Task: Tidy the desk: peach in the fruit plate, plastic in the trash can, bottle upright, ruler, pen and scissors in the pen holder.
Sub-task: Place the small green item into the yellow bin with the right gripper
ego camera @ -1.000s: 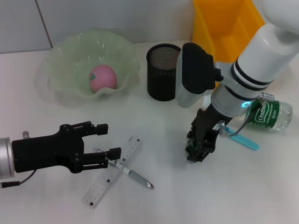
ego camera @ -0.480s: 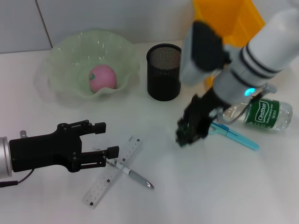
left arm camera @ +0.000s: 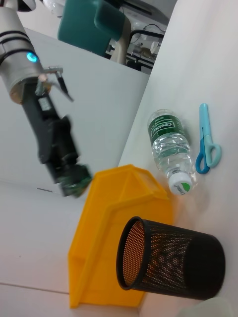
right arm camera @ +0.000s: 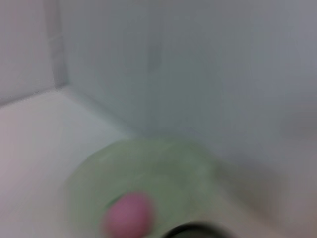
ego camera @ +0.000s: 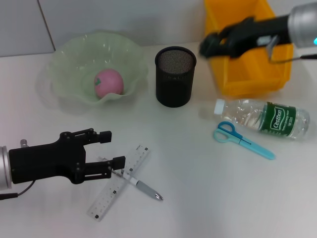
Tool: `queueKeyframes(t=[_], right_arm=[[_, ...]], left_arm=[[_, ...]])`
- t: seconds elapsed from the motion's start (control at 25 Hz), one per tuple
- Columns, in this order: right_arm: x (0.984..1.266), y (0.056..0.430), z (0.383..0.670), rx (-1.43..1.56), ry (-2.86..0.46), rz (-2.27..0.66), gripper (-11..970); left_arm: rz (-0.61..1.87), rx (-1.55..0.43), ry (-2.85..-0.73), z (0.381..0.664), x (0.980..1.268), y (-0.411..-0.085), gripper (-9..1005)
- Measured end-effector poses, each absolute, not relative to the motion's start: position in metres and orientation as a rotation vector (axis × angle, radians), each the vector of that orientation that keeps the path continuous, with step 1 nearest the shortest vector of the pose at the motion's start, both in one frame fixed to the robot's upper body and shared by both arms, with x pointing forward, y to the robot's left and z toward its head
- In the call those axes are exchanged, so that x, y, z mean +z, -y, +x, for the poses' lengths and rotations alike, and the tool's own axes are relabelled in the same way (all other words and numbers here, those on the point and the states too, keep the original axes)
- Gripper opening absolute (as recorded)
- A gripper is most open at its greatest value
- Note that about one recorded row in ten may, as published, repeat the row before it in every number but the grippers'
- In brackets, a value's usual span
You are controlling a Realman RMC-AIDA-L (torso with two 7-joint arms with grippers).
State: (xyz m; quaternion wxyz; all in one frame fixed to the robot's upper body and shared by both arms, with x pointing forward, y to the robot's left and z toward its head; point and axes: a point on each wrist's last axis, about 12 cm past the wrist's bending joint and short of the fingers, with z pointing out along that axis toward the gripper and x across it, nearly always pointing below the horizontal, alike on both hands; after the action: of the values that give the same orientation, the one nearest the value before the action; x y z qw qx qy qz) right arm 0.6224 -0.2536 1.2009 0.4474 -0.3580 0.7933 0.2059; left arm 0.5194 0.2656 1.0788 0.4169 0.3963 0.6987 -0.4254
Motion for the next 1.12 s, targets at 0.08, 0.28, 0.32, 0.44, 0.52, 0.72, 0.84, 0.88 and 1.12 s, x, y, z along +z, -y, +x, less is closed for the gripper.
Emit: queueKeyframes(t=[0.08,0.28,0.32,0.44,0.52,0.72,0.84,0.88,1.12], right_arm=[[1.198,0.276,0.629,0.438,-1.935,-0.689,406],[1.180,0.295,0.642,0.347,-1.935,-0.472,373],[1.177,0.295,0.645,0.337,-1.939,-0.452,364],[1.169,0.296,0.649,0.319,-1.955,-0.415,339],[1.163,0.295,0.652,0.312,-1.971,-0.399,324],[1.151,0.294,0.656,0.307,-2.017,-0.386,297],[1.150,0.294,0.656,0.305,-2.015,-0.379,301],[1.150,0.293,0.655,0.307,-2.013,-0.382,303],[1.149,0.290,0.655,0.310,-2.016,-0.391,573]], left_arm=[[0.996,-1.069,-1.754,0.519,1.079,-0.266,800],[0.996,-1.070,-1.753,0.519,1.079,-0.265,800],[0.996,-1.070,-1.753,0.519,1.079,-0.265,800],[0.996,-1.072,-1.751,0.519,1.079,-0.265,800],[0.998,-1.073,-1.750,0.519,1.079,-0.264,800],[0.998,-1.073,-1.750,0.520,1.079,-0.264,800],[0.998,-1.070,-1.753,0.520,1.080,-0.265,800],[0.998,-1.068,-1.756,0.520,1.080,-0.267,800],[0.998,-1.066,-1.758,0.520,1.080,-0.268,800]])
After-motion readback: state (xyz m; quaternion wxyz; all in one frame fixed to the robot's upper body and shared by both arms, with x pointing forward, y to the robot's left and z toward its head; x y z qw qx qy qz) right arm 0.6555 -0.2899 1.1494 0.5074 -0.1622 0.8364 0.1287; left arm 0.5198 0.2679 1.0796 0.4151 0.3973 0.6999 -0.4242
